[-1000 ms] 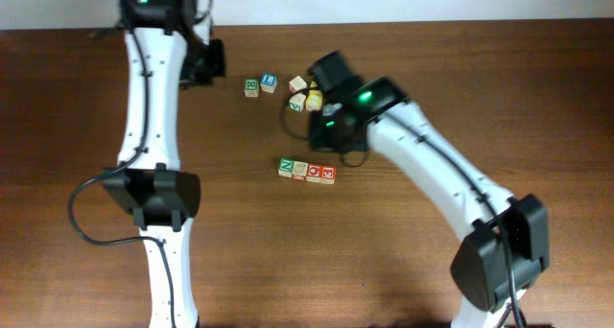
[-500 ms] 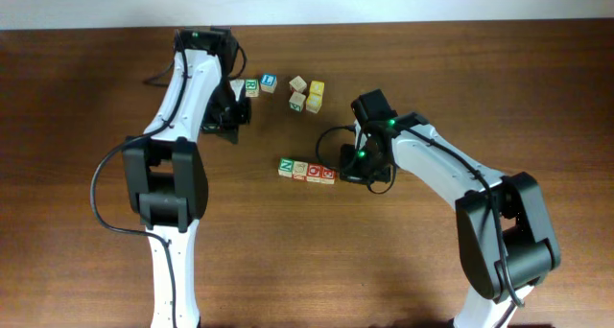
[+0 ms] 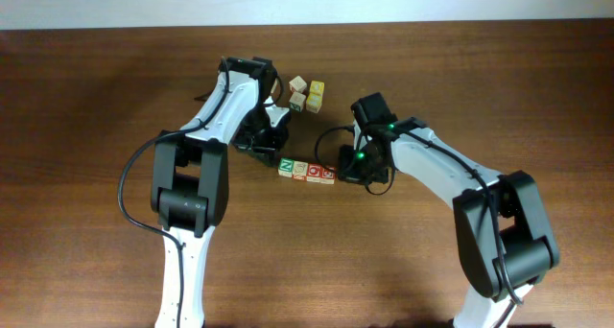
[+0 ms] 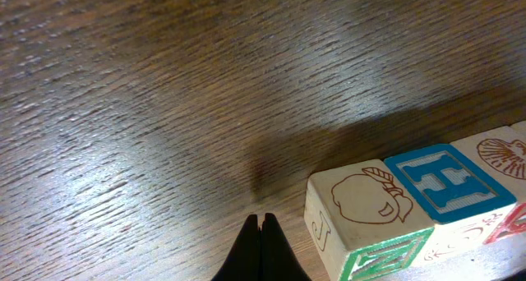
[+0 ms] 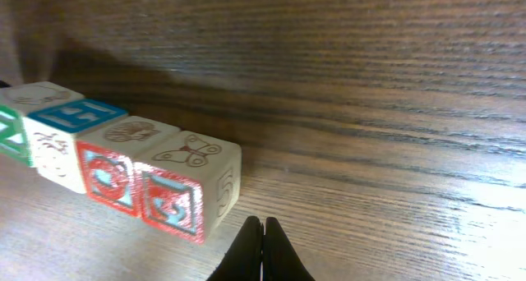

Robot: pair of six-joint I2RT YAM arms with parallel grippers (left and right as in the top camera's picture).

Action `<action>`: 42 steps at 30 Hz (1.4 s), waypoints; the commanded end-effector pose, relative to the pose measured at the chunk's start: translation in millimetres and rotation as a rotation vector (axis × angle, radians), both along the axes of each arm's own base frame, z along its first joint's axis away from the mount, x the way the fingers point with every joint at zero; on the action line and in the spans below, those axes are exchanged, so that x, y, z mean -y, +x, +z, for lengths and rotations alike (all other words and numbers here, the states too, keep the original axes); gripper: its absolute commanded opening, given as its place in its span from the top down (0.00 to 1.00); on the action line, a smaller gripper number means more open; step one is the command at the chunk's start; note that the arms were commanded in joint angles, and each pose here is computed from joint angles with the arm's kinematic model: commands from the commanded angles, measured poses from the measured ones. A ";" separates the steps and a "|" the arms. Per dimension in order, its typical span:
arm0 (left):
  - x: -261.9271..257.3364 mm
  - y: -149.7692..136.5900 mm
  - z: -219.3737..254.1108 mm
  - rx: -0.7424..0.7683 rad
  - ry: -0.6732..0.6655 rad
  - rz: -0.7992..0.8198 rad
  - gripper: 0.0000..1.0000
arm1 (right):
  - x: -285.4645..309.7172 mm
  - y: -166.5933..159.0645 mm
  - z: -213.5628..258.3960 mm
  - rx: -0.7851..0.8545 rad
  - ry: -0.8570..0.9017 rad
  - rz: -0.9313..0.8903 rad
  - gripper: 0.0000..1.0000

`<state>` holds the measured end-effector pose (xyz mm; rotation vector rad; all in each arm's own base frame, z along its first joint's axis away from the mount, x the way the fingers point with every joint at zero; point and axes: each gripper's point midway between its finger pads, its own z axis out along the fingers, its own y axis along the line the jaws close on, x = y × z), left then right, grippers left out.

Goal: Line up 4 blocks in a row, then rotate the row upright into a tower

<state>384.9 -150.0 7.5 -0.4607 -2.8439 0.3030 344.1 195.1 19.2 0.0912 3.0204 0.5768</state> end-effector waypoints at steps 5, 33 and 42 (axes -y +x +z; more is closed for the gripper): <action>10.0 -12.1 11.0 -0.027 -0.034 -0.031 1.00 | -20.9 -8.1 -12.6 -0.020 0.027 0.030 0.95; 3.5 -9.4 4.0 0.035 0.252 0.157 0.79 | -25.1 5.0 -0.9 0.019 0.111 0.063 0.95; -29.0 5.9 26.6 0.062 0.299 0.154 0.85 | -7.6 22.9 69.7 0.052 0.135 0.010 0.91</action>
